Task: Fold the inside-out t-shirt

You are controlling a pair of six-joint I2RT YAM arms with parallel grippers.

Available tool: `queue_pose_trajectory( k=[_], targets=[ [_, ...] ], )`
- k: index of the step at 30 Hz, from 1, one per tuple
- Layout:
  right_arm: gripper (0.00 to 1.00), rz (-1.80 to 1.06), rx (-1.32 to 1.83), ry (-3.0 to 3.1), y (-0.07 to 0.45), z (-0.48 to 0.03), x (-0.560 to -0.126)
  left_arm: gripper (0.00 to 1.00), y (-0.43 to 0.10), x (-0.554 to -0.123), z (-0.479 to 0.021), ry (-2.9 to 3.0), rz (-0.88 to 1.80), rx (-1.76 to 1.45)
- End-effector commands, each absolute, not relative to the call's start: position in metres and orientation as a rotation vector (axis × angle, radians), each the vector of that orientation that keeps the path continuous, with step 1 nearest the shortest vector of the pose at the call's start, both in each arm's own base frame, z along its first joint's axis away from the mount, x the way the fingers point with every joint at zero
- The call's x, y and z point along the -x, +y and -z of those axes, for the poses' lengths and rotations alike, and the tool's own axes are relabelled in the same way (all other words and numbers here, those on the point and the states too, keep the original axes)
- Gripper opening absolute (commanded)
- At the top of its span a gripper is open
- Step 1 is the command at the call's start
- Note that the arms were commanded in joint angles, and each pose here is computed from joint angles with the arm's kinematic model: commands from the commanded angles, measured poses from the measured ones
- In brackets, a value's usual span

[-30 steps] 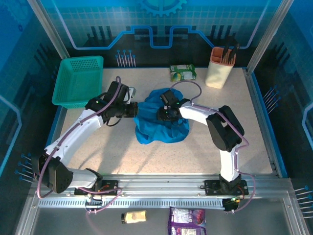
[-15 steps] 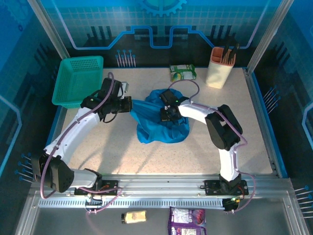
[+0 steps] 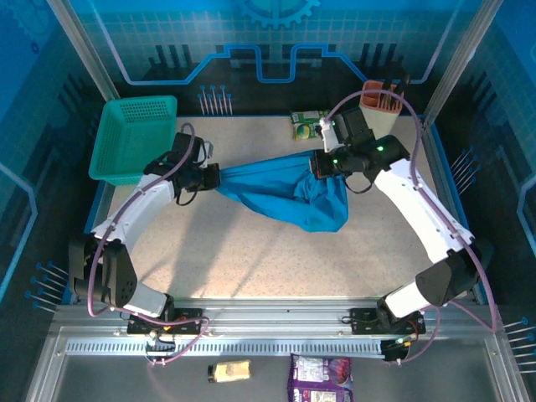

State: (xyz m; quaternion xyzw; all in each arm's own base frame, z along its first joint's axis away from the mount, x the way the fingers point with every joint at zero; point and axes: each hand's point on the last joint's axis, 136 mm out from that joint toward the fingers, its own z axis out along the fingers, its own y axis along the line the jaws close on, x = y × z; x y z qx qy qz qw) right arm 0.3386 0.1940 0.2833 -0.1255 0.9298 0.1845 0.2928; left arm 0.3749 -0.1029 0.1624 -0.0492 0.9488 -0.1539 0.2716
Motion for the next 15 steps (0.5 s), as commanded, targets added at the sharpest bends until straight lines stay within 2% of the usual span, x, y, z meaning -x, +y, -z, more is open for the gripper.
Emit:
queue_pose_trajectory(
  k=[1,3,4,6,7,9,11,15],
  targets=[
    [0.00,-0.532,0.398,2.540,0.194,-0.288,-0.316,0.00,-0.085,-0.358,-0.119,2.672,0.353,0.233],
    [0.00,-0.609,0.449,2.553,0.216,-0.280,-0.312,0.00,-0.092,-0.351,-0.109,2.701,0.396,0.233],
    [0.00,-0.660,0.473,2.570,0.229,-0.272,-0.309,0.04,-0.096,-0.348,-0.108,2.705,0.417,0.231],
    [0.02,-0.731,0.483,2.618,0.248,-0.252,-0.307,0.25,-0.105,-0.344,-0.113,2.692,0.436,0.211],
    [0.15,-0.756,0.485,2.640,0.256,-0.243,-0.306,0.37,-0.109,-0.343,-0.120,2.675,0.446,0.197],
    [0.30,-0.724,0.475,2.658,0.259,-0.232,-0.308,0.48,-0.117,-0.342,-0.135,2.640,0.480,0.188],
    [0.36,-0.640,0.432,2.664,0.249,-0.224,-0.314,0.51,-0.128,-0.339,-0.148,2.614,0.519,0.165],
    [0.37,-0.467,0.356,2.724,0.220,-0.196,-0.316,0.50,-0.169,-0.329,-0.165,2.600,0.621,0.056]
  ],
)
